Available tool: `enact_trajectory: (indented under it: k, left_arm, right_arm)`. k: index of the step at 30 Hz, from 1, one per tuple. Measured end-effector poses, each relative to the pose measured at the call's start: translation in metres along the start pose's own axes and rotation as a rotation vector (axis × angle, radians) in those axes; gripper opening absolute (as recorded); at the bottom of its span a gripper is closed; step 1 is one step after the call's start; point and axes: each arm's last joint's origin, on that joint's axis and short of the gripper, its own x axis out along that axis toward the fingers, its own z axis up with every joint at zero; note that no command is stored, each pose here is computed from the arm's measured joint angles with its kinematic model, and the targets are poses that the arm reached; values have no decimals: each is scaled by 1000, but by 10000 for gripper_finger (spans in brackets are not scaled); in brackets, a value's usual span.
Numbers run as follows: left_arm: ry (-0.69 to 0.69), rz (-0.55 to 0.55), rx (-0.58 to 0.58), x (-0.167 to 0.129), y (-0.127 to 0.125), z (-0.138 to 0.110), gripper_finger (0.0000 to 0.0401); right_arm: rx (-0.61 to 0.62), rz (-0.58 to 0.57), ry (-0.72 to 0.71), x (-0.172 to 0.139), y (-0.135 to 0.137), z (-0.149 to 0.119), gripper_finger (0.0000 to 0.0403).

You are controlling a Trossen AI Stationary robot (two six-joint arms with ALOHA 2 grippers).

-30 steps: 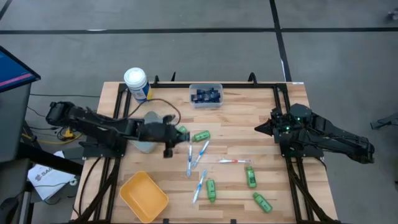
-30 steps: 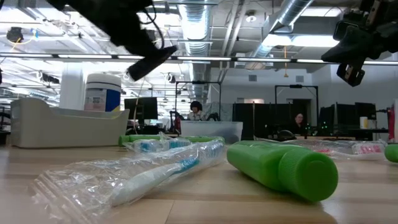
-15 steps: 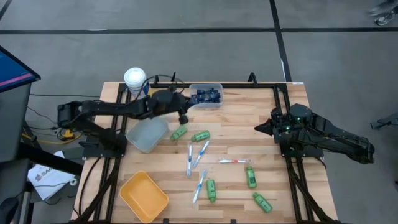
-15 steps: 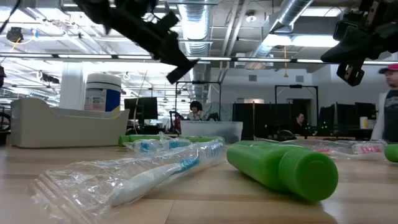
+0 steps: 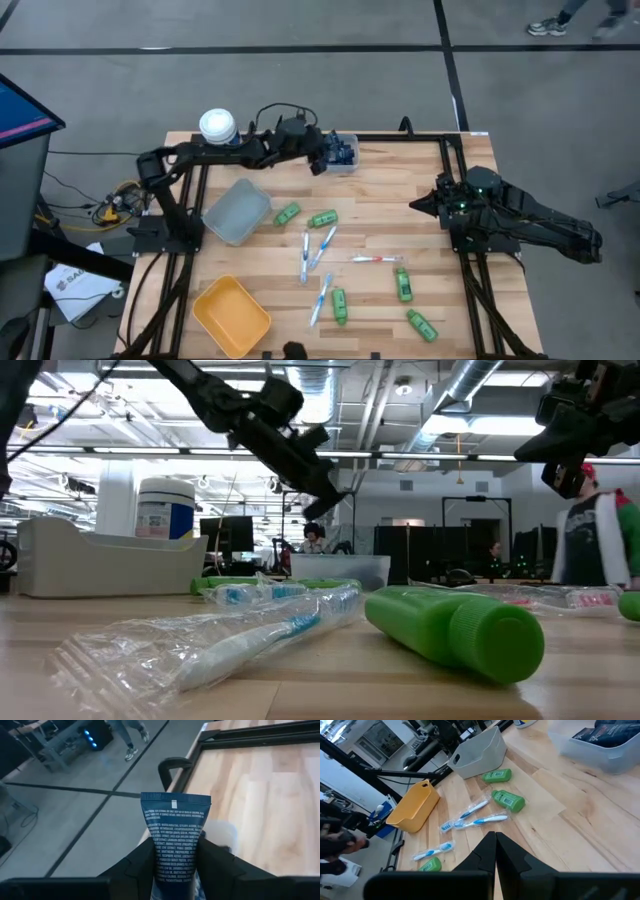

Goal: Pick & Place Travel size toiletries
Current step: Put the blue shave cream into the transparent bin

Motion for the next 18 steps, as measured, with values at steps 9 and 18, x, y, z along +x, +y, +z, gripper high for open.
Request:
enact_trajectory:
  k: [9, 18]
  left_arm:
    - [65, -43, 0, 29, -6, -20, 124]
    - [97, -49, 2, 37, -10, -31, 124]
  right_arm:
    - [0, 0, 0, 0, 0, 0, 1]
    - [0, 1, 1, 0, 0, 0, 1]
